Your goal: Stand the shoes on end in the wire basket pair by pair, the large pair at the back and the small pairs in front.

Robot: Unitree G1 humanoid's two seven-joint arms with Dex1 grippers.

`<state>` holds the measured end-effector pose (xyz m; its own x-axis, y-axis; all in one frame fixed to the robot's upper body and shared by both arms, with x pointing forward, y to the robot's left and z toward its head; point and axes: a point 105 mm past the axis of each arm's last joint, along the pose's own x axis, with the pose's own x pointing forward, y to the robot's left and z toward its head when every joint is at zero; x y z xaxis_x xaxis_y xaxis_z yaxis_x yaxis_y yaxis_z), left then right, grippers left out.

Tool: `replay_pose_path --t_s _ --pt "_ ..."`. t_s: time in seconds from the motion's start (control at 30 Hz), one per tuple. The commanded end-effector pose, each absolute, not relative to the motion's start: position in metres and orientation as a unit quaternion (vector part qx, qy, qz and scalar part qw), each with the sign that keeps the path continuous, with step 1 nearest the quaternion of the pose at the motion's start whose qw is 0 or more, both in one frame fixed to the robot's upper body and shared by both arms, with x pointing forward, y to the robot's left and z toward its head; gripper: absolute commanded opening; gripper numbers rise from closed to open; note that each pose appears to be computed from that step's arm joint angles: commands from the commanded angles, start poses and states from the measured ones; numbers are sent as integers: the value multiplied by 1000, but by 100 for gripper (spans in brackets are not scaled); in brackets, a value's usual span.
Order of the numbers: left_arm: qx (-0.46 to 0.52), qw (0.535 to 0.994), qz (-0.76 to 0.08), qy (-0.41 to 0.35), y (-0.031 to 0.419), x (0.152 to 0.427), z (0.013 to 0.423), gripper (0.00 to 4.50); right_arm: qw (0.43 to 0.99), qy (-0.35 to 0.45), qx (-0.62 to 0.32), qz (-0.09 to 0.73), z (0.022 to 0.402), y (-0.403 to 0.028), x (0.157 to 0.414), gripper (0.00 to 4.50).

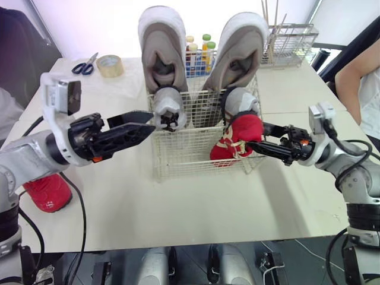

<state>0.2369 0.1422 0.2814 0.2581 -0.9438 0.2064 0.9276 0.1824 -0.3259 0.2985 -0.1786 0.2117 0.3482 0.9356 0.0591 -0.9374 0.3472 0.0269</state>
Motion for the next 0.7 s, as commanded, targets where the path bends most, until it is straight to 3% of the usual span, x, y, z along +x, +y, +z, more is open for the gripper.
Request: replay_pose_path --t_s 0.03,0.47,0.7 --pt "-189 765 -615 7 140 234 287 428 842 -40 4 538 235 -198 298 367" --pt "-192 772 -606 17 146 234 280 428 828 -41 -50 556 284 -200 257 367" --pt "-184 795 -577 22 156 238 275 428 843 -63 -69 529 304 -215 261 367"
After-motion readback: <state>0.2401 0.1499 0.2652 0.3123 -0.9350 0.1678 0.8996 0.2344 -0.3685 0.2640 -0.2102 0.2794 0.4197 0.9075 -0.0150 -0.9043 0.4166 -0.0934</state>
